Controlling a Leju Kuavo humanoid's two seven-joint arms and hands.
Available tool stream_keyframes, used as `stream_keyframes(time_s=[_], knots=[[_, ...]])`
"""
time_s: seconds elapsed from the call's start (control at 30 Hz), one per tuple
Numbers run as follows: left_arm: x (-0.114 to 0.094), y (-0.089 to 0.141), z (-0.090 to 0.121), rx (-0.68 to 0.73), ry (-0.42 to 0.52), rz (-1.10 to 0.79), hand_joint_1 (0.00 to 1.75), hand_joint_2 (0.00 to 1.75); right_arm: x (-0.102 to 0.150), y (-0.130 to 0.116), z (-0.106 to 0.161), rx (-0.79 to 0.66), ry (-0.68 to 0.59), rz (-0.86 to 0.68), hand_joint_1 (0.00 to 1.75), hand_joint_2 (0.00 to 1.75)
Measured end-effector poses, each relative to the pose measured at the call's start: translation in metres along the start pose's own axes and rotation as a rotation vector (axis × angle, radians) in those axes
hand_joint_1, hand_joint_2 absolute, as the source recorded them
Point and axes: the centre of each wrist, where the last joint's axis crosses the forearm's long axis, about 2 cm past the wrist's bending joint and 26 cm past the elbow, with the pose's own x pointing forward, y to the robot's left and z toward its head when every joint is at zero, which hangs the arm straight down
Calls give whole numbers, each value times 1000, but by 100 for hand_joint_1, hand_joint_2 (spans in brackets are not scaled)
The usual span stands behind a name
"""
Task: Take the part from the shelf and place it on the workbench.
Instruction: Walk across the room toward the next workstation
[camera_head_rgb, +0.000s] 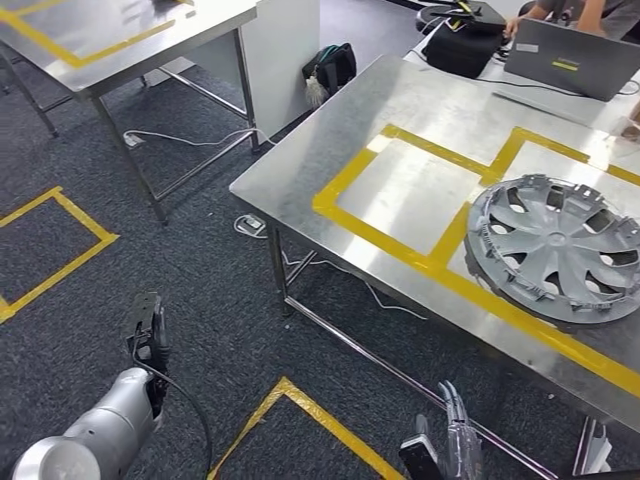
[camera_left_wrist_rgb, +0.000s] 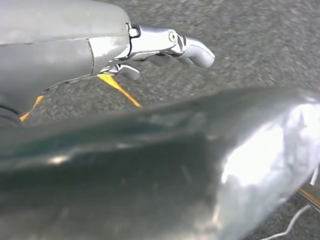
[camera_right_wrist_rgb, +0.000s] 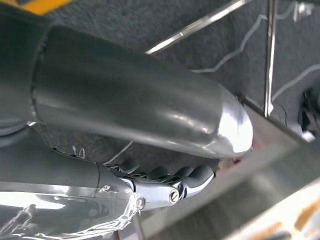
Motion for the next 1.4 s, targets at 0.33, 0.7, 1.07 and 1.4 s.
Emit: stream_keyframes(time_s=[0.33,0.7,1.07,1.4], knots=[[-6,4,0,40,7,54,0,0,-7,7,-7,21,54,-43,0,0],[-18,5,3,88,8,150,0,0,-41,10,-2,84,313,-323,0,0],[-28,-1,7,129,27,213,0,0,-61,19,16,156,606,-520,0,0],[-34,4,8,191,-13,318,0,0,-59,25,14,207,692,-553,0,0]])
